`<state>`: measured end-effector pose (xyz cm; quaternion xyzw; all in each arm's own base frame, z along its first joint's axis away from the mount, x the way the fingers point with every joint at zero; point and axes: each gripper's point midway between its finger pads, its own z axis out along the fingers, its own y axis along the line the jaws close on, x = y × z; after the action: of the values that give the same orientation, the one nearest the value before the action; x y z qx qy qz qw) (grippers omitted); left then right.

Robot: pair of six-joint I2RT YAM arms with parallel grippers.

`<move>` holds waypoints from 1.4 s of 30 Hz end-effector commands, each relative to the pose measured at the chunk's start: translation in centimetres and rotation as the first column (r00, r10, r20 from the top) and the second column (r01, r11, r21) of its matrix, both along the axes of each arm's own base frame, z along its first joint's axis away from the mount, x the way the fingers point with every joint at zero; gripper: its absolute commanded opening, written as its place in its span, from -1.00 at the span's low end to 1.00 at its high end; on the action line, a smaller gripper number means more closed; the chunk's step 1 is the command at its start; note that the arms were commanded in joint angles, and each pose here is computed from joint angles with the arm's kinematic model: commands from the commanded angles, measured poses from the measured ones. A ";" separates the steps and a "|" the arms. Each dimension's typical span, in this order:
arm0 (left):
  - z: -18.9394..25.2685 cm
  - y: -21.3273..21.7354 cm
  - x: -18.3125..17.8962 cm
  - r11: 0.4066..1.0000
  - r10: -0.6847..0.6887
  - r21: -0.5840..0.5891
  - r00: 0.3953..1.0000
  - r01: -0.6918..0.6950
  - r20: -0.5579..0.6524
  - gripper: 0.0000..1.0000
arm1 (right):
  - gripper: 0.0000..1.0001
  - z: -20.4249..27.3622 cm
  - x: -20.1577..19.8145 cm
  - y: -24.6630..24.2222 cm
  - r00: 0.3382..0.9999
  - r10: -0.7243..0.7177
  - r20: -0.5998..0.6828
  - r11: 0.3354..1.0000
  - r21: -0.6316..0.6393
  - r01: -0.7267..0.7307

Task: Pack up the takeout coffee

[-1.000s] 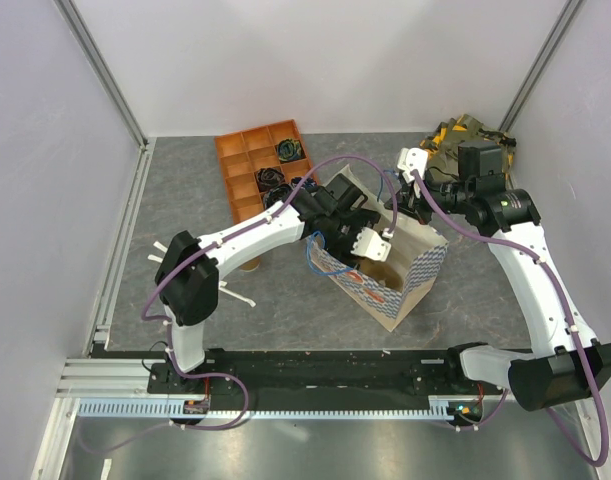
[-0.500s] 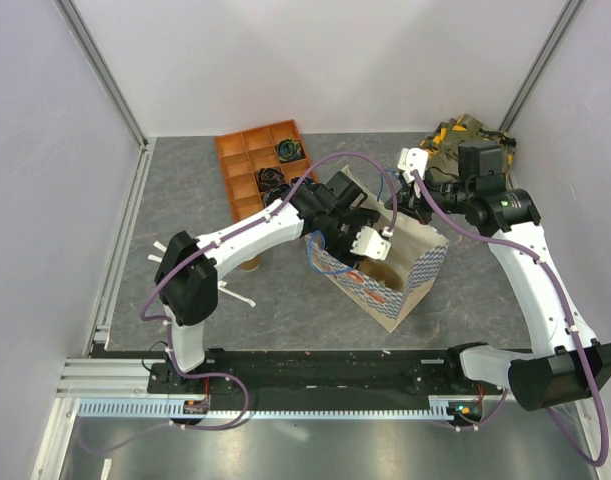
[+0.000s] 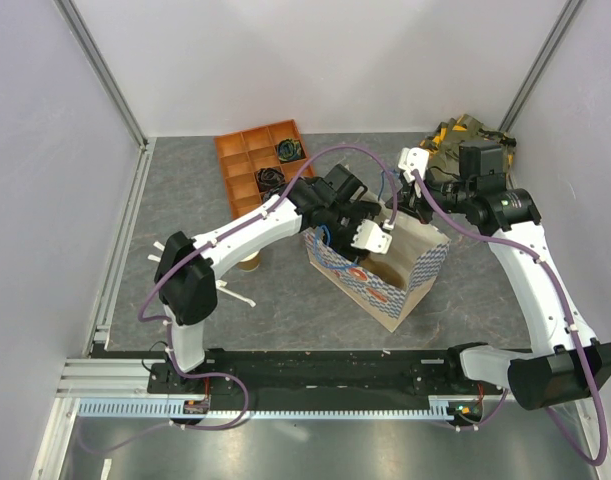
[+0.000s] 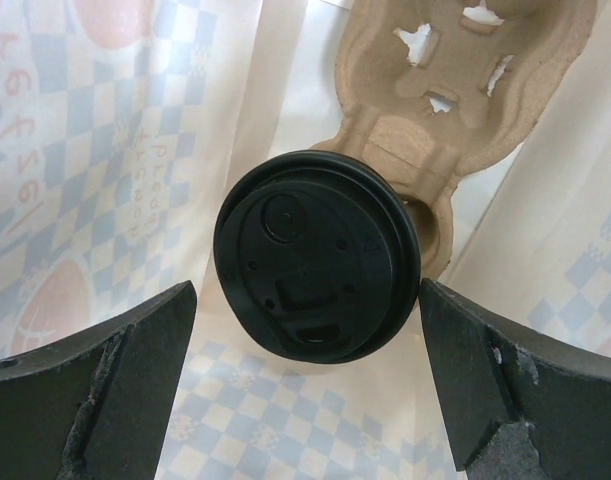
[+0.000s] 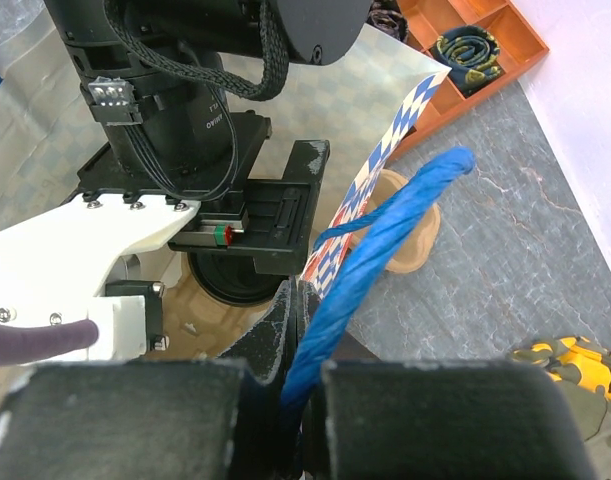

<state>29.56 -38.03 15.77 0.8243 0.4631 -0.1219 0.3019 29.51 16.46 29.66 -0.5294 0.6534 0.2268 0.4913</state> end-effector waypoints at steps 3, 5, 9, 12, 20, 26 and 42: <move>2.7 0.1 -1.2 0.998 -0.032 -0.056 0.999 0.031 -0.008 0.99 | -1.00 0.3 0.0 0.7 0.998 0.057 0.031 0.998 0.025 -0.058; 2.9 0.3 -1.4 0.998 -0.034 -0.053 0.999 0.033 -0.012 0.99 | -1.00 0.2 0.0 0.8 0.998 0.062 0.031 0.998 0.026 -0.062; 3.0 0.8 -1.8 0.998 -0.039 -0.046 0.999 0.039 -0.016 0.99 | -1.00 0.2 0.1 0.8 0.998 0.062 0.030 0.998 0.024 -0.062; 3.2 1.1 -2.1 0.998 -0.044 -0.046 0.999 0.043 -0.019 0.99 | -1.00 0.1 0.1 0.7 0.998 0.058 0.032 0.998 0.020 -0.058; 4.2 1.3 -1.9 0.997 -0.044 -0.056 0.999 0.043 -0.003 0.99 | -1.00 -0.1 0.0 0.7 0.997 0.064 0.031 0.998 0.016 -0.065; 4.5 1.5 -2.5 0.997 -0.060 -0.058 0.998 0.059 -0.010 0.99 | -1.00 -0.2 0.0 0.7 0.997 0.072 0.032 0.997 0.016 -0.073; 4.6 2.0 -3.3 0.994 -0.089 -0.068 0.996 0.087 -0.017 0.99 | -1.00 -1.4 -0.8 0.6 0.991 0.120 0.051 0.993 -0.022 -0.119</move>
<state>27.36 -36.41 18.19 0.8242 0.4568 -0.1483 0.3002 29.31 16.56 27.88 -0.5567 0.6391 0.2272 0.4796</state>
